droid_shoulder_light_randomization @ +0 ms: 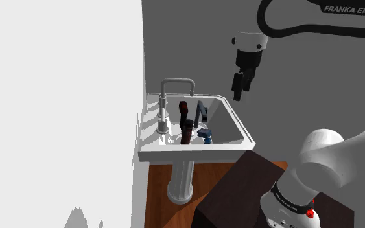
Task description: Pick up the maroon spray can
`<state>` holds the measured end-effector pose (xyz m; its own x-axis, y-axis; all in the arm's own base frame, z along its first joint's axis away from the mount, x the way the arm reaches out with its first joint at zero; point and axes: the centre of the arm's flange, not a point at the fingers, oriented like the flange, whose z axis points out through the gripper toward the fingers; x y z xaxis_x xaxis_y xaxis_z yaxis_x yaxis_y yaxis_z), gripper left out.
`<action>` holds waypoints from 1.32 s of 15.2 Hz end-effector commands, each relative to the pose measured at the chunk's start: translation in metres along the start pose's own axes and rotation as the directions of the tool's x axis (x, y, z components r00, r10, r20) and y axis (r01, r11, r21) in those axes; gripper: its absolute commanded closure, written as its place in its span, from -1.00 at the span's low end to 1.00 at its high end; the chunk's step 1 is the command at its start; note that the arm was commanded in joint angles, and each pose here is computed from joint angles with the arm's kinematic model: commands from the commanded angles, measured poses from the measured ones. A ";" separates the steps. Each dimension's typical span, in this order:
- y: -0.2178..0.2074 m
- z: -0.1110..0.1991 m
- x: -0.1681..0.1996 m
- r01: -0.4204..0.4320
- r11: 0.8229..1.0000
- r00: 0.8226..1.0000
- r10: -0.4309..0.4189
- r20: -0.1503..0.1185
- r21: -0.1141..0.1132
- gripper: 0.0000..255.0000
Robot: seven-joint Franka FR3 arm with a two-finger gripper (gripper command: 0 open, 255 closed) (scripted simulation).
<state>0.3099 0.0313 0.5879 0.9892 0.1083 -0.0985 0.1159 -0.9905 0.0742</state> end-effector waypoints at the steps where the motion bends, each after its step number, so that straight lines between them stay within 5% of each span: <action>1: 0.000 0.000 0.000 0.000 1.000 1.000 0.000 0.000 0.000 -1.00; 20: 0.083 0.173 0.159 -0.137 0.987 0.989 0.142 -0.047 0.085 -1.00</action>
<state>0.4514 -0.0448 0.4175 0.9988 -0.0213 -0.0452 -0.0211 -0.9998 0.0055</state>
